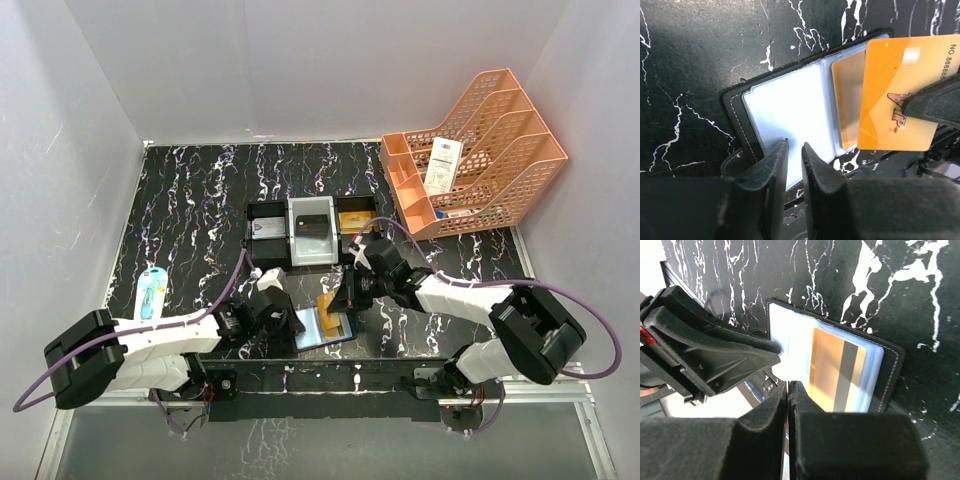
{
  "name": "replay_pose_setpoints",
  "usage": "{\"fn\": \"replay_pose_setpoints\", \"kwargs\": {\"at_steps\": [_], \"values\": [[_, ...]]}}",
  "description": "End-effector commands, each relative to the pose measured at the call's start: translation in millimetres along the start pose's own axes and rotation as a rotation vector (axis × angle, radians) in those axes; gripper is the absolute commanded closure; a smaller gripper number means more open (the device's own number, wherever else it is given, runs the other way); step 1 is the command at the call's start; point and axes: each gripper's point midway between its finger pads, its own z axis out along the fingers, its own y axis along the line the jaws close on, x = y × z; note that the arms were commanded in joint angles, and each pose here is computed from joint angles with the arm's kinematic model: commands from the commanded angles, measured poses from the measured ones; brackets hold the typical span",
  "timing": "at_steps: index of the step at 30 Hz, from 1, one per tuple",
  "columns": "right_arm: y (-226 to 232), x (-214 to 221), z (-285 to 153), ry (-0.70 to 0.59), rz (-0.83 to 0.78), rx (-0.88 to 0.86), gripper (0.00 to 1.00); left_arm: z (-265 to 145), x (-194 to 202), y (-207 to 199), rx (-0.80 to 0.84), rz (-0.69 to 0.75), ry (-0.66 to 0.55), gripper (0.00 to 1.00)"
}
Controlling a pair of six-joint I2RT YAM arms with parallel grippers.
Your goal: Take the credit cards out of the card holder
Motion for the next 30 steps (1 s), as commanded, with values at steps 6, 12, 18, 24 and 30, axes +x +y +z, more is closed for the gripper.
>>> {"fn": "replay_pose_setpoints", "kwargs": {"at_steps": [6,12,18,24,30], "values": [[6.7,-39.5,-29.6,-0.190,-0.081,0.067,1.00,-20.9,-19.4,-83.7,0.358,0.057,-0.042,0.60],[3.1,-56.7,-49.8,-0.340,-0.054,0.119,1.00,0.6,-17.6,-103.5,0.373,0.072,-0.003,0.58],[3.1,-64.3,-63.7,-0.429,-0.045,0.126,1.00,24.8,-3.4,-58.8,0.180,0.020,0.031,0.66],[4.1,-67.5,-68.9,-0.458,-0.074,0.129,1.00,21.2,1.0,-33.3,0.130,-0.025,0.010,0.69],[3.3,-71.8,-70.0,-0.463,-0.112,0.149,1.00,14.0,-0.5,-22.8,0.105,-0.028,-0.010,0.69]]}}
